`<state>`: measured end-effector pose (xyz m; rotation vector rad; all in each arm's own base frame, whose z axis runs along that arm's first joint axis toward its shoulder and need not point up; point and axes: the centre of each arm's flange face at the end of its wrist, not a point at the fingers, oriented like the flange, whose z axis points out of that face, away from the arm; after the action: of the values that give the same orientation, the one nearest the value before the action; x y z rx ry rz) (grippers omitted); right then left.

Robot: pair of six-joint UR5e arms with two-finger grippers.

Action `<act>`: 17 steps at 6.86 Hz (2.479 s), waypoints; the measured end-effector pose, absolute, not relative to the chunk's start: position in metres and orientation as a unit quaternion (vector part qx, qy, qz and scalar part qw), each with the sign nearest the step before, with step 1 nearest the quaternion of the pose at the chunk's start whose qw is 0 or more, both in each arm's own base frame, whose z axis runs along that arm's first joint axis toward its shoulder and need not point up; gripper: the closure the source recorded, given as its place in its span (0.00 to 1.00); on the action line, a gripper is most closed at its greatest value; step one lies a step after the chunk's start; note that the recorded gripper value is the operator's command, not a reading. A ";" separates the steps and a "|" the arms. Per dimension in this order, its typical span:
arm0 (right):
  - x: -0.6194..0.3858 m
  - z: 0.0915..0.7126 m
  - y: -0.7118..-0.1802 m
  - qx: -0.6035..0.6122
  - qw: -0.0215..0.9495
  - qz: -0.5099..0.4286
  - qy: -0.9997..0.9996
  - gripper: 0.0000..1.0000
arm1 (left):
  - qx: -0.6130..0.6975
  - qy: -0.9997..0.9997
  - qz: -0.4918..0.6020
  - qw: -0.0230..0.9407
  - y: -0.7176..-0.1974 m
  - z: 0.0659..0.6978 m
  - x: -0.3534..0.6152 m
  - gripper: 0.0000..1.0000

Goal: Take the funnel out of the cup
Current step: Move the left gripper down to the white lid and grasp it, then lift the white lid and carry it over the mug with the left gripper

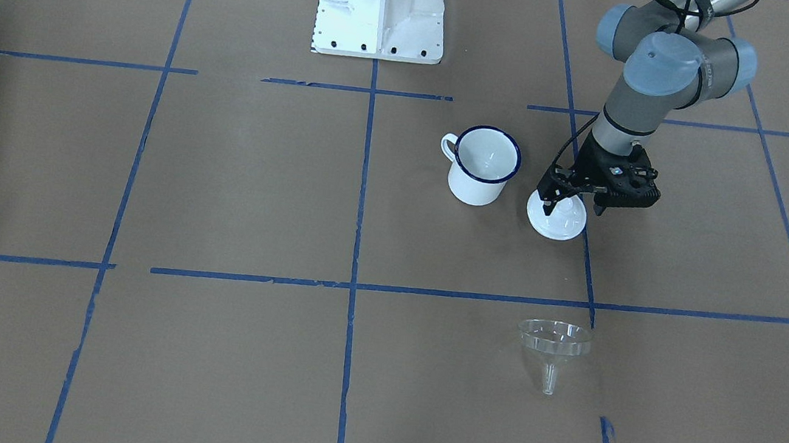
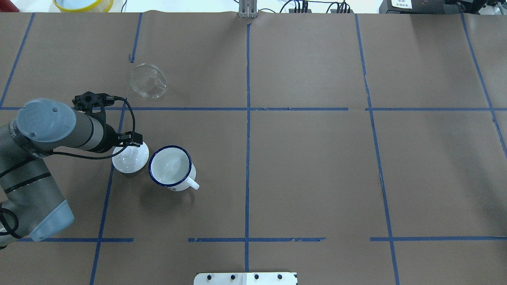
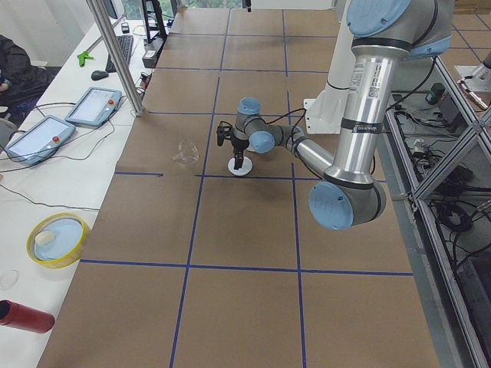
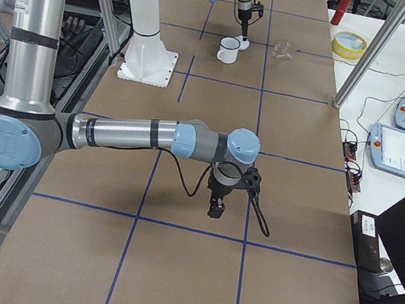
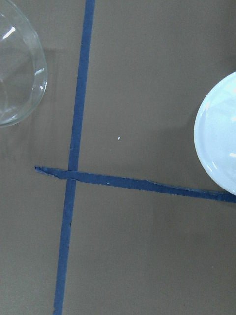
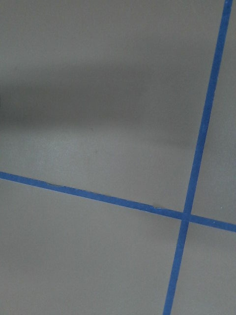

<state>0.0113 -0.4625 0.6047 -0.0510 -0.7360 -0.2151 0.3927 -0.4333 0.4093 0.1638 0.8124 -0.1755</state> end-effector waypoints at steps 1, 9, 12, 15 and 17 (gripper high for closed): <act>0.011 0.605 -0.462 -0.025 0.927 -0.105 -0.359 0.00 | 0.078 0.395 -0.082 0.912 -0.431 0.409 0.395 0.19; 0.011 0.605 -0.462 -0.025 0.927 -0.105 -0.359 0.00 | 0.062 0.405 -0.072 0.909 -0.424 0.405 0.395 0.90; 0.011 0.605 -0.462 -0.025 0.927 -0.105 -0.359 0.00 | 0.062 0.403 -0.075 0.910 -0.423 0.393 0.386 1.00; 0.011 0.605 -0.462 -0.025 0.927 -0.105 -0.359 0.00 | 0.066 0.385 -0.078 0.917 -0.417 0.331 0.335 1.00; 0.011 0.605 -0.462 -0.025 0.927 -0.105 -0.359 0.00 | 0.067 0.383 -0.085 0.918 -0.401 0.284 0.296 1.00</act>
<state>0.0113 -0.4623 0.6047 -0.0512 -0.7360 -0.2151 0.2964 -0.4012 0.2835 0.1374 0.7868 -0.1740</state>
